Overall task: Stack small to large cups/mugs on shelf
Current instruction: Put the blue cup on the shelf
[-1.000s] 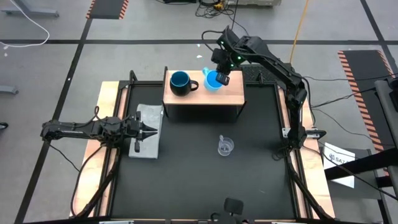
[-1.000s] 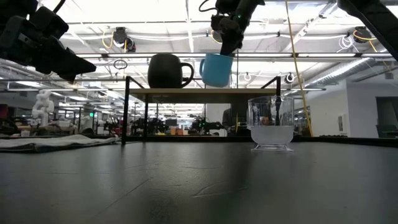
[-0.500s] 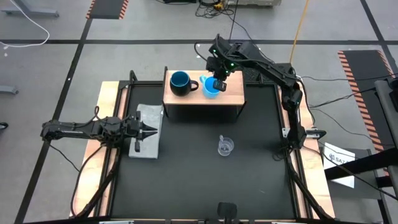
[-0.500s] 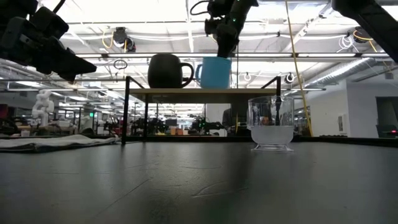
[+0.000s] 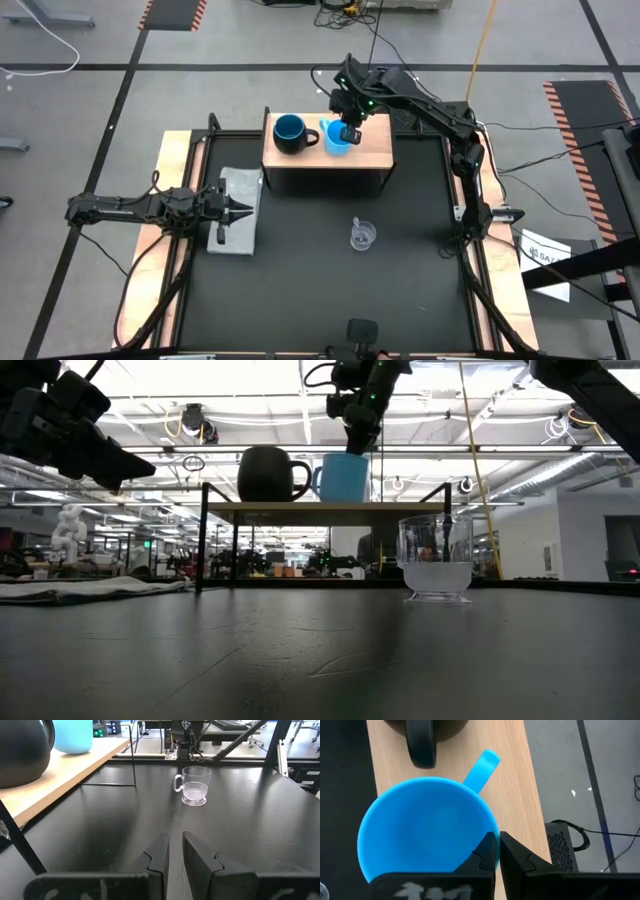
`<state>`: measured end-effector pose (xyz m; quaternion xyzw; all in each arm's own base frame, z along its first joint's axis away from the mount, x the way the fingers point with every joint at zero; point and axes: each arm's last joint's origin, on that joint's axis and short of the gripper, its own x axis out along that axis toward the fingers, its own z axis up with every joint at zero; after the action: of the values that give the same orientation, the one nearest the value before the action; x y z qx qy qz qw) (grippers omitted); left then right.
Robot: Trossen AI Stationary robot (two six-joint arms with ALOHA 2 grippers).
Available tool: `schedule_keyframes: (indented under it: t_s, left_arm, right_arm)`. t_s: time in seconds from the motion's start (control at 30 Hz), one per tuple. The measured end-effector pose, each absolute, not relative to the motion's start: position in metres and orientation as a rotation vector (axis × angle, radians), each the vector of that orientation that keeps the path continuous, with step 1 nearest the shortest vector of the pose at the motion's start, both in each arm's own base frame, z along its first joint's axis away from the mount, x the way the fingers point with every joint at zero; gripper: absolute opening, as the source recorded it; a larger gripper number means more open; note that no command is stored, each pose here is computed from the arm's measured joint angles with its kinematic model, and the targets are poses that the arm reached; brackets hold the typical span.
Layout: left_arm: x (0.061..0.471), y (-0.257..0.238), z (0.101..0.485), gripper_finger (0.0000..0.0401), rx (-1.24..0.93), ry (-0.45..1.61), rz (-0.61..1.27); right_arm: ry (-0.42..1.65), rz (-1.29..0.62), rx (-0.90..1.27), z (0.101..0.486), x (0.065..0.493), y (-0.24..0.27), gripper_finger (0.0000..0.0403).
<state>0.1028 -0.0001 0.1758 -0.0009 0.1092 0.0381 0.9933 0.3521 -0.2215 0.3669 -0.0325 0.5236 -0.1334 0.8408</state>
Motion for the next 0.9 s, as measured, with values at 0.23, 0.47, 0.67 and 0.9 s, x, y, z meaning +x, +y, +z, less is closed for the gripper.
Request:
schedule_keyframes:
  t_s: [0.23,0.47,0.67,0.9]
  left_arm:
    - [0.103,0.0,0.176,0.0056,0.003,0.221,0.076]
    - [0.102,0.0,0.174,0.0056,0.004,0.24,0.076]
    - [0.102,0.0,0.173,0.0056,0.005,0.245,0.076]
    - [0.102,0.0,0.174,0.0056,0.006,0.242,0.076]
  right_arm:
    - [1.074,-0.291,-0.037,0.368,0.352,-0.225,0.0]
    - [1.033,-0.26,0.021,0.368,0.351,-0.229,0.0]
    - [1.054,-0.252,0.091,0.367,0.345,-0.231,0.0]
    - [1.157,-0.283,0.093,0.368,0.334,-0.226,0.0]
